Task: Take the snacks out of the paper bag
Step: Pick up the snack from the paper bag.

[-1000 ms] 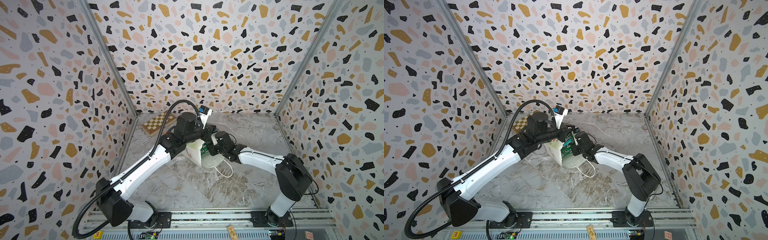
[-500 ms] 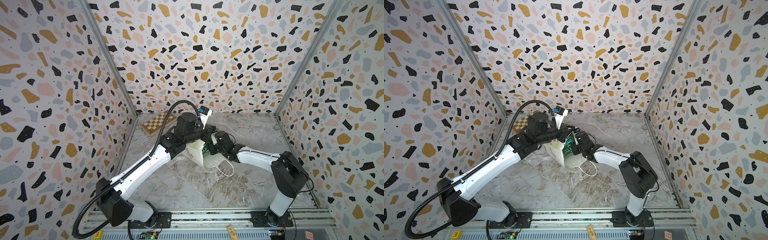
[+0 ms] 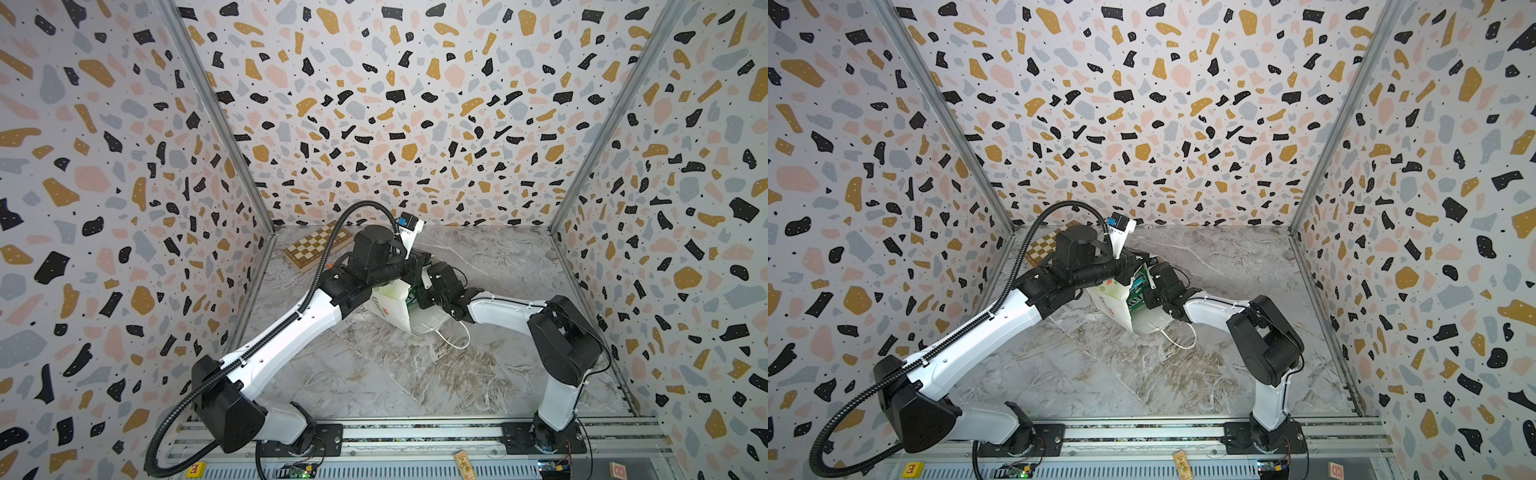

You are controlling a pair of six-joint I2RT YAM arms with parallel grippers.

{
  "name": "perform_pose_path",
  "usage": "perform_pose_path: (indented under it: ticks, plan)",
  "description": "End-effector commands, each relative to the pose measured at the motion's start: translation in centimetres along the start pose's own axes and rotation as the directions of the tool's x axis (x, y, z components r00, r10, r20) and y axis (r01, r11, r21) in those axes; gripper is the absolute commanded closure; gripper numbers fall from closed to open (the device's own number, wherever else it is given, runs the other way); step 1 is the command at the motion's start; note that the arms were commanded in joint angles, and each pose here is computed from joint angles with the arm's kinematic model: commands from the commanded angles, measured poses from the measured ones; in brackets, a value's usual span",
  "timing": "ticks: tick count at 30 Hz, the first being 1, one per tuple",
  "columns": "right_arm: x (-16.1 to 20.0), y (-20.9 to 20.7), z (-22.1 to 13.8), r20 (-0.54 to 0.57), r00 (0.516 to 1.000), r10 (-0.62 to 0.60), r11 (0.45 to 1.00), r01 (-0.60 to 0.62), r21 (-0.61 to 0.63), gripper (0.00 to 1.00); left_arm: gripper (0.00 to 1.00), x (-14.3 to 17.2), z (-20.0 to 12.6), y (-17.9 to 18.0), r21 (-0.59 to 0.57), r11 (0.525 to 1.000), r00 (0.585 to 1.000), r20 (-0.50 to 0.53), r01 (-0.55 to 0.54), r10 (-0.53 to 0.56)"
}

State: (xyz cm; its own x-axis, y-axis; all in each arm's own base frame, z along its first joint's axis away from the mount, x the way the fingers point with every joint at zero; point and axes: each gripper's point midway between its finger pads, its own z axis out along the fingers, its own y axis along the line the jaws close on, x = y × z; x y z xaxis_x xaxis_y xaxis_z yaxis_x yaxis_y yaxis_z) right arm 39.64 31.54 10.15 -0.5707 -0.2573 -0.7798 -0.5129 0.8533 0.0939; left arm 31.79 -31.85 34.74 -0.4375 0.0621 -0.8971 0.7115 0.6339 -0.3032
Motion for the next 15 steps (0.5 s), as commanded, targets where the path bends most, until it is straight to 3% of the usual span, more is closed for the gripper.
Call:
perform_pose_path:
  ticks: [1, 3, 15]
  plan:
    - [-4.2, -0.7, -0.9, 0.117, 0.993, 0.008, 1.000, -0.009, 0.010, 0.93, 1.00, -5.0, -3.0, -3.0, 0.081, 0.995, 0.986, 0.161, -0.061, 0.047]
    - [-4.5, -0.5, -1.7, 0.140, 0.990, 0.002, 1.000, -0.003, 0.001, 1.00, 1.00, -5.0, -3.0, -2.8, 0.071, 0.996, 0.986, 0.163, -0.057, 0.045]
    - [-4.8, 0.8, -7.2, 0.233, 0.972, -0.026, 0.995, 0.047, -0.086, 1.00, 1.00, -4.2, -1.8, -0.2, -0.042, 0.999, 0.986, 0.168, 0.002, 0.005]
